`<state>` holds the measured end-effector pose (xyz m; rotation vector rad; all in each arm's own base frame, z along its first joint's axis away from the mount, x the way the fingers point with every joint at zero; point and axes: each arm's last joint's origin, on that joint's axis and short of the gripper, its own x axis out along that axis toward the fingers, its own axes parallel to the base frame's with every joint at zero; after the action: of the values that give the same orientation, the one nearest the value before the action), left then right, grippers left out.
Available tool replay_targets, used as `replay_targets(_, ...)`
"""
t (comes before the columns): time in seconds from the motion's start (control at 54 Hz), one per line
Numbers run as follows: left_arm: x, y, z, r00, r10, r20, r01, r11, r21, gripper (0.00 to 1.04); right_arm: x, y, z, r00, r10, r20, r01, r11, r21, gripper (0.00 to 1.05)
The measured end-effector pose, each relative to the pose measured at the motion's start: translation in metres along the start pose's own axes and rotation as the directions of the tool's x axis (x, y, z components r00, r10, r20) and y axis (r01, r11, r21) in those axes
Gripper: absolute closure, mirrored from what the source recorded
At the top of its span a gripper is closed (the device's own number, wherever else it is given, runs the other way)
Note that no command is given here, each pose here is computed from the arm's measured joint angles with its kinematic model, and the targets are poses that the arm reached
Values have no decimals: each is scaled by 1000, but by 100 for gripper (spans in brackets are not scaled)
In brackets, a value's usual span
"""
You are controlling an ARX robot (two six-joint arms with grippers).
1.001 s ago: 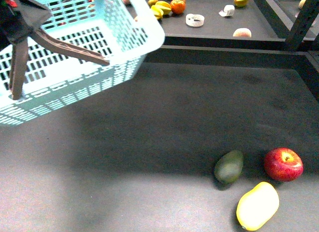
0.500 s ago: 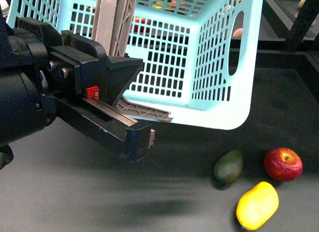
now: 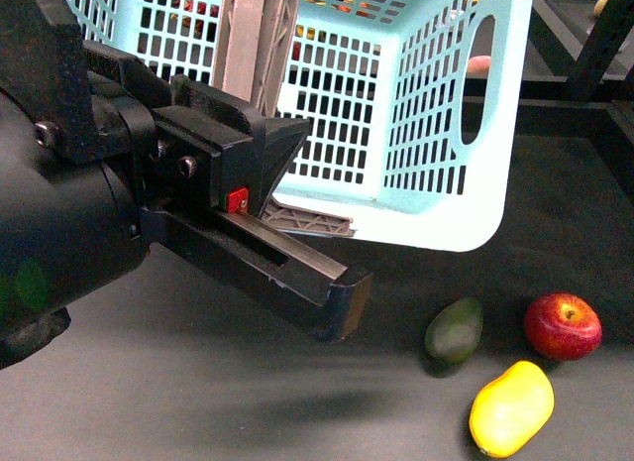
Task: Pick mango with right arm and hold basket with left
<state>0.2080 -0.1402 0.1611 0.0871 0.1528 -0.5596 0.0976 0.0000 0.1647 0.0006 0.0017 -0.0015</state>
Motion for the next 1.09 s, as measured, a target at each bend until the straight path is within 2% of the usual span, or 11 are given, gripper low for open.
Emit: replay_targets(1.094,-2,0,5,1000,18,22,-17,1000,-18,90,0,0,0,1000,0,0,0,1000,0,8)
